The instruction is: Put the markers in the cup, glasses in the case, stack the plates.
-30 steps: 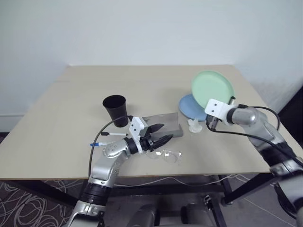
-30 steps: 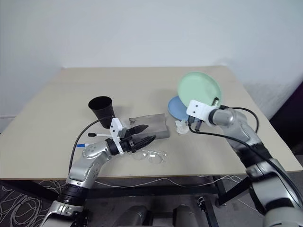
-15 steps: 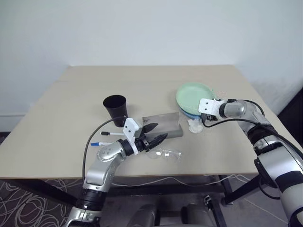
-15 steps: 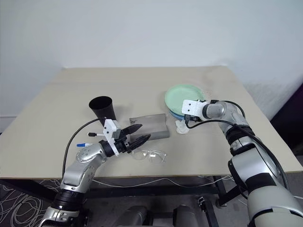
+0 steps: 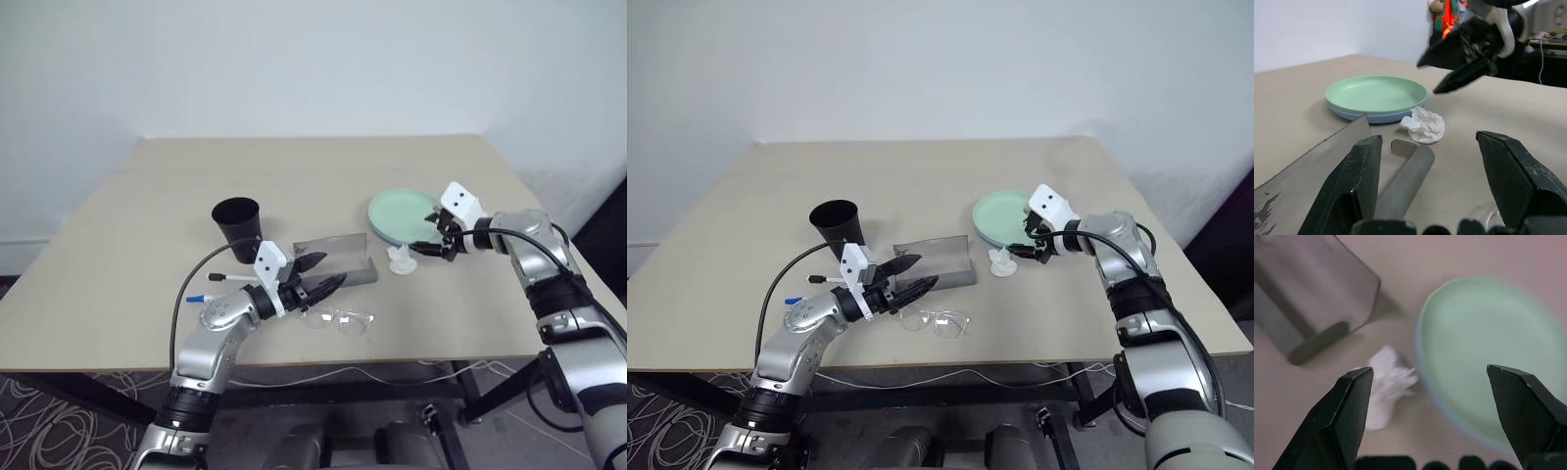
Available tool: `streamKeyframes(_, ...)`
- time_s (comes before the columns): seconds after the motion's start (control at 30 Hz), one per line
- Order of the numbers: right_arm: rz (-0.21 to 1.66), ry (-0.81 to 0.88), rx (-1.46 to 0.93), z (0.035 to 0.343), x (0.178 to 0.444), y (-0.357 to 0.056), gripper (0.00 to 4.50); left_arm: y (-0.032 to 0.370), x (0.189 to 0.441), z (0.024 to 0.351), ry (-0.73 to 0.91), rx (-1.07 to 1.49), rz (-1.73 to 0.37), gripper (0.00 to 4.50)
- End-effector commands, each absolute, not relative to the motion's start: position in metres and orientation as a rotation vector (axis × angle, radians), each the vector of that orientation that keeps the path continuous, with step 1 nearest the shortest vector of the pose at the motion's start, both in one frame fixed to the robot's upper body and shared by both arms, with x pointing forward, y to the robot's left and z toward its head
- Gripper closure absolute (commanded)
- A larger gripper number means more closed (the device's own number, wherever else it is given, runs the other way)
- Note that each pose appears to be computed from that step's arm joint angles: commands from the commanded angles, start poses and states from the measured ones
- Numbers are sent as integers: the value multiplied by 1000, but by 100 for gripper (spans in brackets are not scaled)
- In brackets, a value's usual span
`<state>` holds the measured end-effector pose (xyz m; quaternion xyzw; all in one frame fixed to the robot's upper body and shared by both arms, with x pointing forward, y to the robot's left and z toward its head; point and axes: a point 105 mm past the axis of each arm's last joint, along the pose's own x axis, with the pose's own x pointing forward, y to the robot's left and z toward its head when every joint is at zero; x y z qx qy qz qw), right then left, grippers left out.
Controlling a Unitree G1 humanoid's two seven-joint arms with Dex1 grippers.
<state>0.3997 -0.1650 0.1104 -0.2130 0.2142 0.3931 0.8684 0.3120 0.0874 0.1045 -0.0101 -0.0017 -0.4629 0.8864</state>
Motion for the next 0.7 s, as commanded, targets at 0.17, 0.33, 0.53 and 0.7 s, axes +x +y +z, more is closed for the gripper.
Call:
streamKeyframes(0.17, 775, 474, -256, 107, 396, -147, 48, 96, 318, 120, -47, 8, -962, 125)
streamKeyframes(0.33, 754, 500, -240, 92, 398, -135, 48, 98, 317, 120, -40, 11, -961, 125)
streamKeyframes(0.53, 734, 525, -292, 77, 400, -133, 64, 99, 315, 120, -36, 14, -957, 125)
streamKeyframes(0.7, 734, 527, -343, 73, 399, -136, 213, 100, 314, 120, -34, 14, -950, 125)
